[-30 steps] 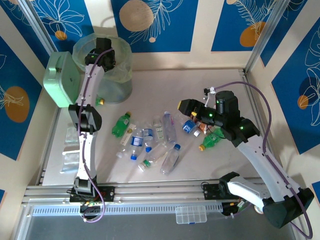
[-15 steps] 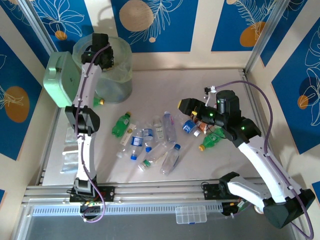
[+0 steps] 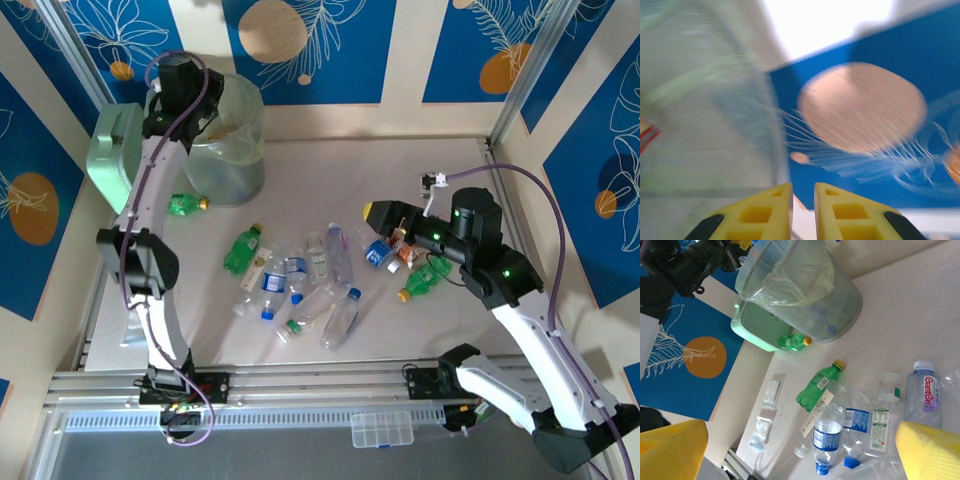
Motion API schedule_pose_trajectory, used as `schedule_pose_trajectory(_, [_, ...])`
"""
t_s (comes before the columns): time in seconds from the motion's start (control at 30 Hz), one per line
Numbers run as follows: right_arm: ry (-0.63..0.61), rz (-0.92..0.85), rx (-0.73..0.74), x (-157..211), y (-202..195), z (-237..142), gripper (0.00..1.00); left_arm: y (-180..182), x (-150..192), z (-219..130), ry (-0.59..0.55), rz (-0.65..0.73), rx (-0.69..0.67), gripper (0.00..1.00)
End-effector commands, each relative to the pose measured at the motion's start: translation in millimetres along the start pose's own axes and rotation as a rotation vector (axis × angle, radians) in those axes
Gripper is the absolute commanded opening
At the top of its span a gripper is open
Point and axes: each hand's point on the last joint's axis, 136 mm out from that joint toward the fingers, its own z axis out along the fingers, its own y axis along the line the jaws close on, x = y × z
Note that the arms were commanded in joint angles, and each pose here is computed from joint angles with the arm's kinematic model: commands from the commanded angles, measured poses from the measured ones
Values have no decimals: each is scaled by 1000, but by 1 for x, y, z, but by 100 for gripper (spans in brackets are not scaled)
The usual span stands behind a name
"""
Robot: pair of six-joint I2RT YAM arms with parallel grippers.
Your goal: Put the plastic bottles in the bin
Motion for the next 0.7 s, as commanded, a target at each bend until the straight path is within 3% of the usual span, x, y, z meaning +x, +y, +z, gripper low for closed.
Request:
schedule_pose_trajectory(0.0, [-29,-73,-19,-7,11,-11,96,-93,30,-50,82,337,429,19])
schedule_pose_trajectory(0.07, [-31,-81,-8,-7,9,-12,96,-88,54,-67,118,413,419,14])
schedule_pose_trajectory(0.17, [-28,-85,-16,-5,10,-12,96,-63,82,-84,162,410,382,14])
schedule_pose_trajectory(0.23, [-28,-84,-23,-3,10,-13,96,-37,86,-98,155,390,281,16])
schedule_pose_trajectory(0.37, [-26,-86,-28,1,8,-15,96,22,76,-132,62,323,74,18])
schedule_pose_trajectory(0.43, [-25,-82,-30,5,7,-15,96,46,67,-153,2,301,-20,29])
schedule_pose_trajectory(0.5, [-18,-77,-35,9,5,-15,96,73,59,-171,-45,254,-124,32])
schedule_pose_trajectory(0.67, [-14,-70,-23,15,0,-18,95,157,37,-214,-126,16,-449,33])
